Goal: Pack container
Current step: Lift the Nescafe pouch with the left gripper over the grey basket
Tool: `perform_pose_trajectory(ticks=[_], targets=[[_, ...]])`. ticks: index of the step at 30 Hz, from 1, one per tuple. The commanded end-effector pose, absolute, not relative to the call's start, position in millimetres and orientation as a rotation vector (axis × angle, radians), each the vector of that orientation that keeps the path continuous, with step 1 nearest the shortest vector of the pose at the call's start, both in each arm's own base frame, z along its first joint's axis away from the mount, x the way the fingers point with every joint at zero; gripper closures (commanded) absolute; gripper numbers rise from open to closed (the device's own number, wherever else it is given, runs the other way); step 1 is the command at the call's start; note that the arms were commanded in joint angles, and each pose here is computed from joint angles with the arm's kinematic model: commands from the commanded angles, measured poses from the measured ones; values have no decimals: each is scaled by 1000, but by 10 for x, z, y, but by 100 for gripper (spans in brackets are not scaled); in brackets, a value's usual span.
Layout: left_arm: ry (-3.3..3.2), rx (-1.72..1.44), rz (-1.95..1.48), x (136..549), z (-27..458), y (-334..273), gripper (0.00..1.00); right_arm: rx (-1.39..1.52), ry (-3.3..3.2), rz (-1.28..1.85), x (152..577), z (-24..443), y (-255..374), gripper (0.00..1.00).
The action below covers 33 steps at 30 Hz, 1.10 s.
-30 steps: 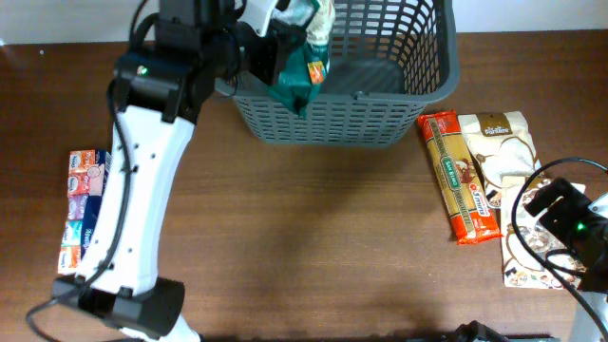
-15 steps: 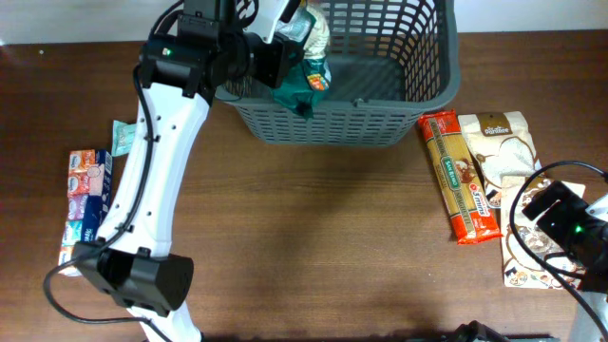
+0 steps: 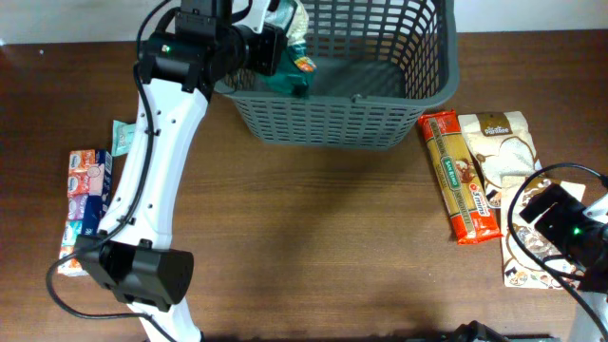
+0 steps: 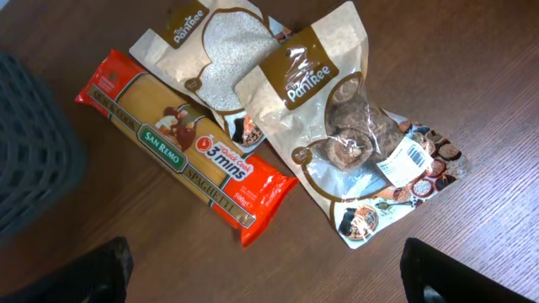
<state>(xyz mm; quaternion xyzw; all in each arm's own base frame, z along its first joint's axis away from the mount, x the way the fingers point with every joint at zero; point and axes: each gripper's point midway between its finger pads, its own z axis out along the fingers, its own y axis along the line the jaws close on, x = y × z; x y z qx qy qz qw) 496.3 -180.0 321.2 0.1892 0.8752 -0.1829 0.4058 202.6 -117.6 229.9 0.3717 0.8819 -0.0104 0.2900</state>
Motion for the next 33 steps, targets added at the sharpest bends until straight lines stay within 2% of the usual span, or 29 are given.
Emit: perform_pose_trajectory(ticks=[1, 9, 17, 23, 33], targets=[[2115, 381, -321, 5198, 3461, -1556, 98, 964, 2336, -15, 2058, 2386, -1151, 1], [2031, 374, -320, 5310, 3627, -1572, 98, 941, 2345, -18, 2062, 2387, -1147, 1], [2212, 383, -321, 5283, 3066, -1566, 99, 941, 2344, -19, 2063, 2388, -1148, 1], [2273, 381, -318, 5259, 2889, -1540, 98, 941, 2344, -19, 2062, 2387, -1147, 1], [2492, 360, -320, 4894, 2547, -1419, 98, 942, 2344, -18, 2062, 2387, -1147, 1]])
